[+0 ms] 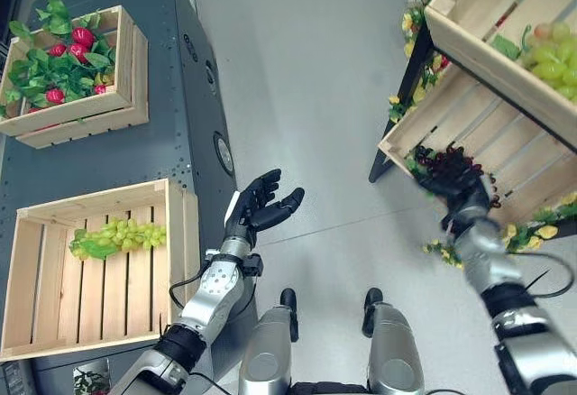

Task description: Pick up the fruits from the basket on one side to the basket on the other side

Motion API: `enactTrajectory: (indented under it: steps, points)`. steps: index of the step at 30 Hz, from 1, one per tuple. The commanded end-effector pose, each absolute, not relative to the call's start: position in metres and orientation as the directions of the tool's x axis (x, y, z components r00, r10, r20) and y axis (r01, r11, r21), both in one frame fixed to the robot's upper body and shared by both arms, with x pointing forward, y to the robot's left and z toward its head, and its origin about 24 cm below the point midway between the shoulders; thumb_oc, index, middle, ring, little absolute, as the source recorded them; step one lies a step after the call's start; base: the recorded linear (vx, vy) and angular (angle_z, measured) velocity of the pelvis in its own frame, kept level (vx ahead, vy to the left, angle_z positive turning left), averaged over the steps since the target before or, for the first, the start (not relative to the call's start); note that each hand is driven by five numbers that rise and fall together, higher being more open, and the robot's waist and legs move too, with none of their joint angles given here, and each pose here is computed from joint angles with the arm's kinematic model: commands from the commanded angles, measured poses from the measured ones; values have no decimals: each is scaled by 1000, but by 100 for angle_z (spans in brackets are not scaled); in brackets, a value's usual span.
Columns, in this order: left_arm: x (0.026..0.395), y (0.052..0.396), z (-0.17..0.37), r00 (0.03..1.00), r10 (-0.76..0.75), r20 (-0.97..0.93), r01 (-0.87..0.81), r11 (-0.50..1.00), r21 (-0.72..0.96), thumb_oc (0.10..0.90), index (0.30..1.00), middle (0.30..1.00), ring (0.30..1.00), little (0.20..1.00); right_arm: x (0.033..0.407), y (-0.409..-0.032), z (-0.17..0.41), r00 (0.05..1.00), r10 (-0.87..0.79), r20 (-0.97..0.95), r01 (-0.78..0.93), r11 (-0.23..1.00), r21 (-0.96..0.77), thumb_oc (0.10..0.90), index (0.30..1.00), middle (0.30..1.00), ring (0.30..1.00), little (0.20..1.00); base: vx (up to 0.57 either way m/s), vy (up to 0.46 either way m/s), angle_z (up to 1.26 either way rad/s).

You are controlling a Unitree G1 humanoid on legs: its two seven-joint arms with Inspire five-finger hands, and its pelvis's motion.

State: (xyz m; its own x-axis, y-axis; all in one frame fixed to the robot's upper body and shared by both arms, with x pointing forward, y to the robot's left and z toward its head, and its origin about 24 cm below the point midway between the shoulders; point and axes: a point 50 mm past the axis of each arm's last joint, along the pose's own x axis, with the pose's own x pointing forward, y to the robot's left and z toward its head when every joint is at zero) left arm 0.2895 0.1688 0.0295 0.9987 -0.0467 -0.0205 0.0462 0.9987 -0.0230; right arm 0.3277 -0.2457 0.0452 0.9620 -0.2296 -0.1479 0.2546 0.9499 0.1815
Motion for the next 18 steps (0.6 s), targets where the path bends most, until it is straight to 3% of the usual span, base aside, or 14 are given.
enactTrajectory:
  steps: [1,10,18]
  points:
    - [284,180,37,998,-8,65,10,1000,-27,800,900,900,900,900,328,-233,62,989,-149,12,144,971,189,800,900,900,900,900,112,-32,5]
    - [269,189,21,1000,-24,12,24,999,-29,800,900,900,900,900,305,-216,18,991,-77,-111,106,951,290,800,900,900,900,900,88,-21,3]
    - [261,194,15,999,-43,-2,43,998,35,800,900,900,900,900,294,-183,11,986,129,-101,-103,969,225,800,900,900,900,900,60,22,2]
